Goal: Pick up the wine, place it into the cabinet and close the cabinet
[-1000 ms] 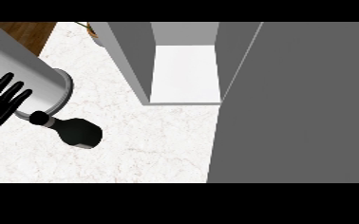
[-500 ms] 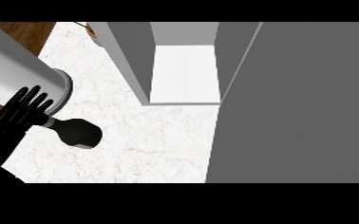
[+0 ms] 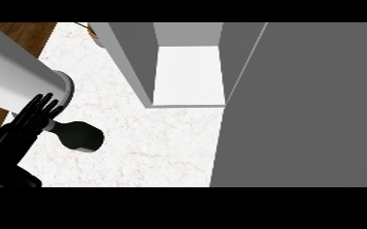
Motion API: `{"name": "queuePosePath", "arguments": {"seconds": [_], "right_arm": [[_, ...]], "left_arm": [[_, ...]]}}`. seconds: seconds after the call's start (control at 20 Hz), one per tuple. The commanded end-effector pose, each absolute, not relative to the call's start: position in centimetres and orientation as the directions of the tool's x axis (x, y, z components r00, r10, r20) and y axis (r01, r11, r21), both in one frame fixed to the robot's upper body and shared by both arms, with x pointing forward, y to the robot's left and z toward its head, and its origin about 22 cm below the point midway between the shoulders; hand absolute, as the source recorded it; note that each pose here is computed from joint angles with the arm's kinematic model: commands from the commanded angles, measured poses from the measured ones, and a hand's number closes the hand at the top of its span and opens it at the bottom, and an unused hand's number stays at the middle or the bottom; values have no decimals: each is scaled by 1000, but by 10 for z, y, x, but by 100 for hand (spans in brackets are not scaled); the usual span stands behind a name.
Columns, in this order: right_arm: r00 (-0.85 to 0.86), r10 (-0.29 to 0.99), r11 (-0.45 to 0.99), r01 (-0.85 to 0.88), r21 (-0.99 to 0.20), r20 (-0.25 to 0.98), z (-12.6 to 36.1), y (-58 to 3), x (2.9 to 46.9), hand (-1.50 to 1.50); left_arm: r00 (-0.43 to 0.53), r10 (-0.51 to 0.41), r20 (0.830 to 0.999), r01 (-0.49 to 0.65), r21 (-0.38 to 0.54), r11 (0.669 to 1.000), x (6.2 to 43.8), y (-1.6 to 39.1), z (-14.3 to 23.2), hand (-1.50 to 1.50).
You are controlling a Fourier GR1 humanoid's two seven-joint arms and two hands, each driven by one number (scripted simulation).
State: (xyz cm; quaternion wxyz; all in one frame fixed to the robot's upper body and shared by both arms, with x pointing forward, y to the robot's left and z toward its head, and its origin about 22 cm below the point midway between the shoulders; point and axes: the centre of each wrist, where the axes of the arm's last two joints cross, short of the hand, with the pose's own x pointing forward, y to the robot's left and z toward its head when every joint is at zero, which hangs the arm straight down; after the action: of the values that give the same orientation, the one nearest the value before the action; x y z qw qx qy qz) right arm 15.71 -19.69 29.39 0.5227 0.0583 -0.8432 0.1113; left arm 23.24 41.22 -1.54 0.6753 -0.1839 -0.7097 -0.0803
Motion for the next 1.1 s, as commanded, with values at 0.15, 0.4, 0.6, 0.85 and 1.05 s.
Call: {"name": "queuePosePath", "arguments": {"seconds": [0.15,0.4,0.6,0.85,1.05], "right_arm": [[-431,-25,957,-273,-104,902,280,-202,132,-150],[-438,-24,952,-284,-113,899,306,-197,138,-150],[-448,-28,944,-307,-125,893,299,-203,124,-150],[-431,-24,949,-293,-114,902,291,-194,130,-150],[-446,-28,953,-282,-111,895,287,-198,140,-150]], "left_arm": [[6,155,988,355,-147,923,235,404,-58,-150],[25,144,989,349,-144,926,238,412,-72,-150],[62,166,984,326,-177,929,235,415,-82,-150],[92,227,970,346,-244,906,246,401,-92,-150],[83,224,971,348,-239,907,240,396,-105,-150]]}}
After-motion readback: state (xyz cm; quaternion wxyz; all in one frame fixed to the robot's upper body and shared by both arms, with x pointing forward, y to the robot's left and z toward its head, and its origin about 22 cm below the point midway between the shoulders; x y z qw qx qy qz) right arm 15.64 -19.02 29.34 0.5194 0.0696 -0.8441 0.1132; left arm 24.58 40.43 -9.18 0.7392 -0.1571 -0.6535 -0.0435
